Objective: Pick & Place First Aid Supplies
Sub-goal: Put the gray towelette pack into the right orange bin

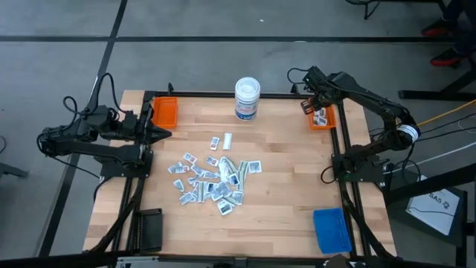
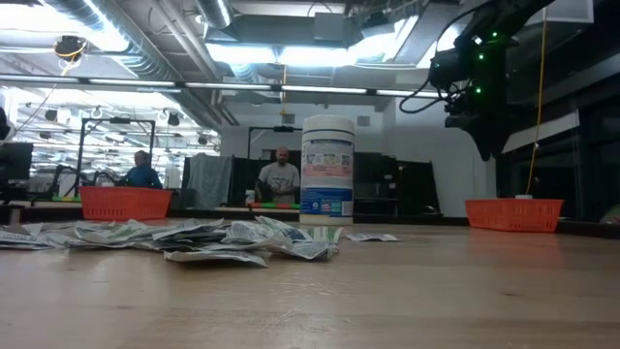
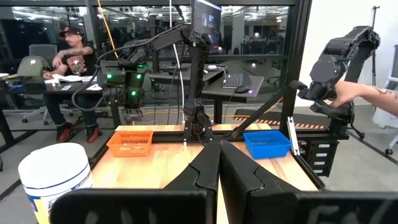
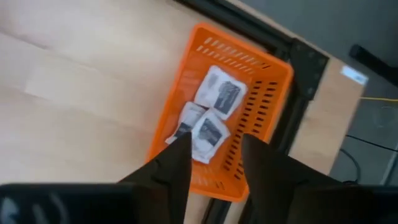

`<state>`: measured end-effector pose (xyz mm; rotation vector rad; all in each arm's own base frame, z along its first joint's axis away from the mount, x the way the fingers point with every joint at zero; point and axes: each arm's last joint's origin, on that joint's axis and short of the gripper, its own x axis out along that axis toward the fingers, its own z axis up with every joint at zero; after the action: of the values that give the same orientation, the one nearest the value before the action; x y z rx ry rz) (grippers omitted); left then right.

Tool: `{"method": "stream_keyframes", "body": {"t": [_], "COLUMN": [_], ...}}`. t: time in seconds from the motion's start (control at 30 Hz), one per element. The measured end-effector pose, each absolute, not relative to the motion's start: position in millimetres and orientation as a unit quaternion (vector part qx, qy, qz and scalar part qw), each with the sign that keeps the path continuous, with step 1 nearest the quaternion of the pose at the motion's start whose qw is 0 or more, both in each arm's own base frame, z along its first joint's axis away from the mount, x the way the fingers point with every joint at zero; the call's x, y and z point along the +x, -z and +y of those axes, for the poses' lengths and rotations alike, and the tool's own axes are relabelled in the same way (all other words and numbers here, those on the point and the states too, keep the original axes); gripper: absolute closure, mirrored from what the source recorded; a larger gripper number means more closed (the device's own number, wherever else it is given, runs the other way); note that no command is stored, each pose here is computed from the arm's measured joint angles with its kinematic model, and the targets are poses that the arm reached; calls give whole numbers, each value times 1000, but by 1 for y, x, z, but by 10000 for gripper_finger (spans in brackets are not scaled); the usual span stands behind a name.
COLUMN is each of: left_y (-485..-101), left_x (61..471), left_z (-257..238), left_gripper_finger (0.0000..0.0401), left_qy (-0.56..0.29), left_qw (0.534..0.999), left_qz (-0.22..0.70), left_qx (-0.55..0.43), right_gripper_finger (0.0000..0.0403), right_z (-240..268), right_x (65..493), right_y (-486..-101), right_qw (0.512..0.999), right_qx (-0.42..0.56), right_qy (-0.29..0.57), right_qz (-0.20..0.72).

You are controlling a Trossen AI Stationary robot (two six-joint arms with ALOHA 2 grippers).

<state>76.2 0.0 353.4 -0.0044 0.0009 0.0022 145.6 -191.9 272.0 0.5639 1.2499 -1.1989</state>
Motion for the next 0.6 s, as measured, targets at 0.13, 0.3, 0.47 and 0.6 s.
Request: {"method": "stream_keyframes", "body": {"t": [0.13,0.3,0.47,0.6], "left_y": [-353,-353,-353,-353], "left_x": [76,76,76,76], "left_z": [0,0,0,0], "left_gripper_finger": [397,397,397,397], "left_qy": [-1,-1,-1,-1], "left_qw": [1000,1000,1000,1000], "left_qz": [0,0,0,0], "left_qx": [-2,-2,-2,-2], "right_gripper_finger": [251,250,250,249], "right_z": [-190,-185,-176,-165], "right_x": [148,158,173,186], "right_y": [-272,-272,-273,-274], "right_qw": [625,642,668,689], "right_qx": [256,242,224,208], "right_qy": [500,487,472,453], "right_qz": [542,540,529,527]}}
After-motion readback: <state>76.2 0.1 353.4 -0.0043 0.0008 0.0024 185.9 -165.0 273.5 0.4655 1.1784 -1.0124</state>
